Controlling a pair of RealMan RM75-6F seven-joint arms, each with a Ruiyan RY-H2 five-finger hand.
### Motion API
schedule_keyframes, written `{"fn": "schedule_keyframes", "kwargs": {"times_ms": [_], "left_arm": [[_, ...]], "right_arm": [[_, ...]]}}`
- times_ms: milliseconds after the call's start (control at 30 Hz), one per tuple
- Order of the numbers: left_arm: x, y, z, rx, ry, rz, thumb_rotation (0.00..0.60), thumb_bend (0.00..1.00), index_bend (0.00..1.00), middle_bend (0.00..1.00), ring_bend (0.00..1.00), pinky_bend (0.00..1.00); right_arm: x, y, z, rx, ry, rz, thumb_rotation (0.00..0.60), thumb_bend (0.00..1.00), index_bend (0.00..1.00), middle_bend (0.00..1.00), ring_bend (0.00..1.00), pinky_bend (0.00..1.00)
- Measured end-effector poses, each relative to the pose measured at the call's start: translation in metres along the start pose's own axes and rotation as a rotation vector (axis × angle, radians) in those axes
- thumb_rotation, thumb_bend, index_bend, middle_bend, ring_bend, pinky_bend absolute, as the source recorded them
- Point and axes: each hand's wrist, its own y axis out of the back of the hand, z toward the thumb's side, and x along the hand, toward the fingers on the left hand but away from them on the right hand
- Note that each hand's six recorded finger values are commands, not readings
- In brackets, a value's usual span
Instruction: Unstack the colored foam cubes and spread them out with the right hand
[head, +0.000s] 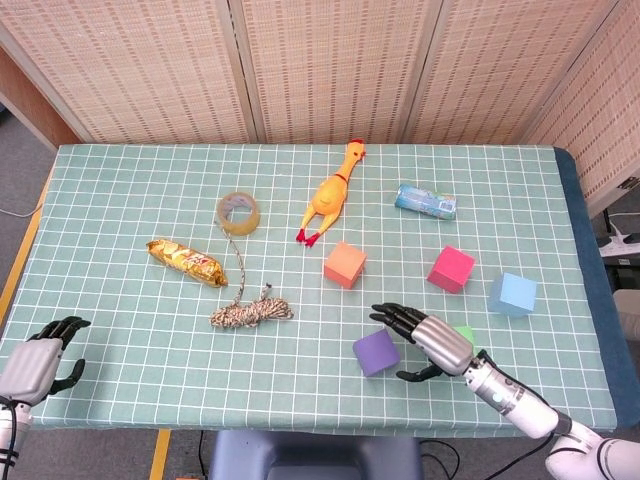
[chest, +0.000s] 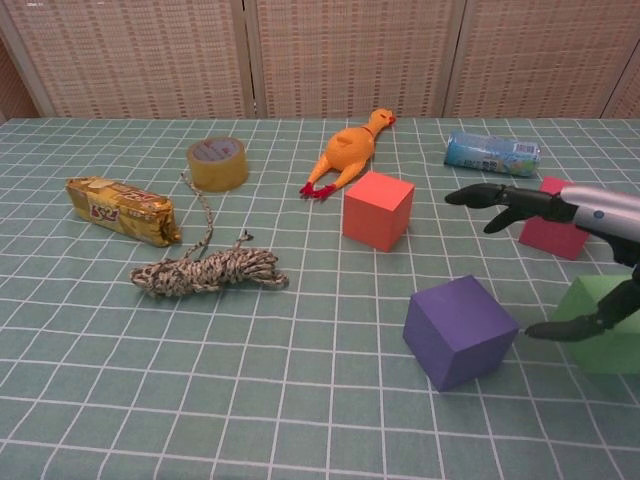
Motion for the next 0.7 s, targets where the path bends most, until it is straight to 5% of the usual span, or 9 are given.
{"fn": "schedule_keyframes", "kwargs": {"times_ms": [233, 433, 700], "left_arm": [[-0.002, 0.002, 0.001, -0.002, -0.001, 0.007, 0.6, 0.46, 0.21, 0.16, 0.16, 0.36], [-0.004, 0.006, 0.003, -0.006, -0.008, 0.028, 0.6, 0.46, 0.21, 0.16, 0.16, 0.36], [-0.004, 0.005, 0.005, -0.005, -0.02, 0.029, 0.6, 0.46, 0.21, 0.16, 0.16, 0.36]], "right_arm": [[0.018, 0.029, -0.014, 0.122, -0.117, -0.111, 0.6, 0.09, 0.0, 0.0, 0.0, 0.16], [0.051, 0.051, -0.037, 0.353, -0.349, -0.224, 0.6, 0.09, 0.0, 0.01, 0.0, 0.16], [0.128, 0.081, -0.044, 0.601, -0.629, -0.479, 0.6, 0.09, 0.0, 0.0, 0.0, 0.14]]}}
